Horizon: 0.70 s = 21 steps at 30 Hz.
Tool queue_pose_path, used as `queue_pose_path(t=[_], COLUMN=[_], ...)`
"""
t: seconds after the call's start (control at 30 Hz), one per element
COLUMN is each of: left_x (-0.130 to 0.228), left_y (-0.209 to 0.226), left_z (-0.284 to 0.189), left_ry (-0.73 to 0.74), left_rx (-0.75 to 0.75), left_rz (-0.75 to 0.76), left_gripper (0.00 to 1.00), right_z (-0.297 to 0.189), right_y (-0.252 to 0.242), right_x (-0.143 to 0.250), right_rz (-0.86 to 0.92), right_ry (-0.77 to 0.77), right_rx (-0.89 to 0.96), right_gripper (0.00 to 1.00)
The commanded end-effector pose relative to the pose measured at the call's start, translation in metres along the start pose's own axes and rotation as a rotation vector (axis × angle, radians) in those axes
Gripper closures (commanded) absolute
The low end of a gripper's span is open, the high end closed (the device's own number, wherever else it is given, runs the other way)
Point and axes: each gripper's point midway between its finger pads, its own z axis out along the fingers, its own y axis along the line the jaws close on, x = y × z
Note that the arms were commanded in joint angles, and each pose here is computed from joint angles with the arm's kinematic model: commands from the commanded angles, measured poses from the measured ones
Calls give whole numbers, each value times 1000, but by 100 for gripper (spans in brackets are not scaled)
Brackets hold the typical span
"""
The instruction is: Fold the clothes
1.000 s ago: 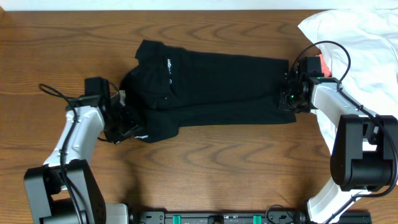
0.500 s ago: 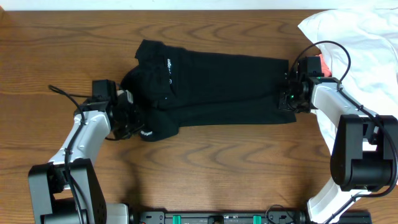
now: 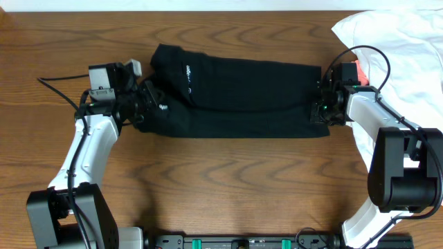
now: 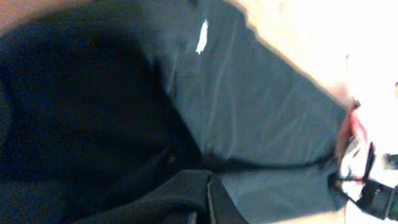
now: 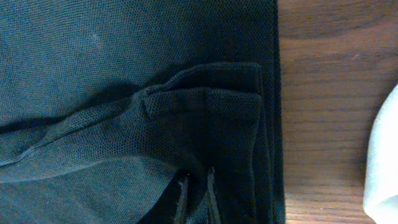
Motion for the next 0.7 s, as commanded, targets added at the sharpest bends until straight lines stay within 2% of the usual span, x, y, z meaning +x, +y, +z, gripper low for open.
queue_pose_path(t=[0.0,0.4,0.53,0.63,0.67], left_x=[-20,-50,-46,-38,-37], left_y=[2,-20,-19,-16,-14], left_z=[-5,0,12,27,32], left_ry=[-78,-204,-207,-182,-175], left_rx=[-38,21,-30,-54,-57], left_rz=[-39,61,79,92,96], left_gripper=[94,94,90,78,78], right_z=[13,14,14,14,13], right_y=[-3,-3,-3,-3,-3], right_x=[23,22,22,22,23], right_rz=[-4,-4,-4,-5,-4], right_ry=[75,71,72,73,75], right_rx=[12,12,12,12,12], right_gripper=[89,89,90,90,89])
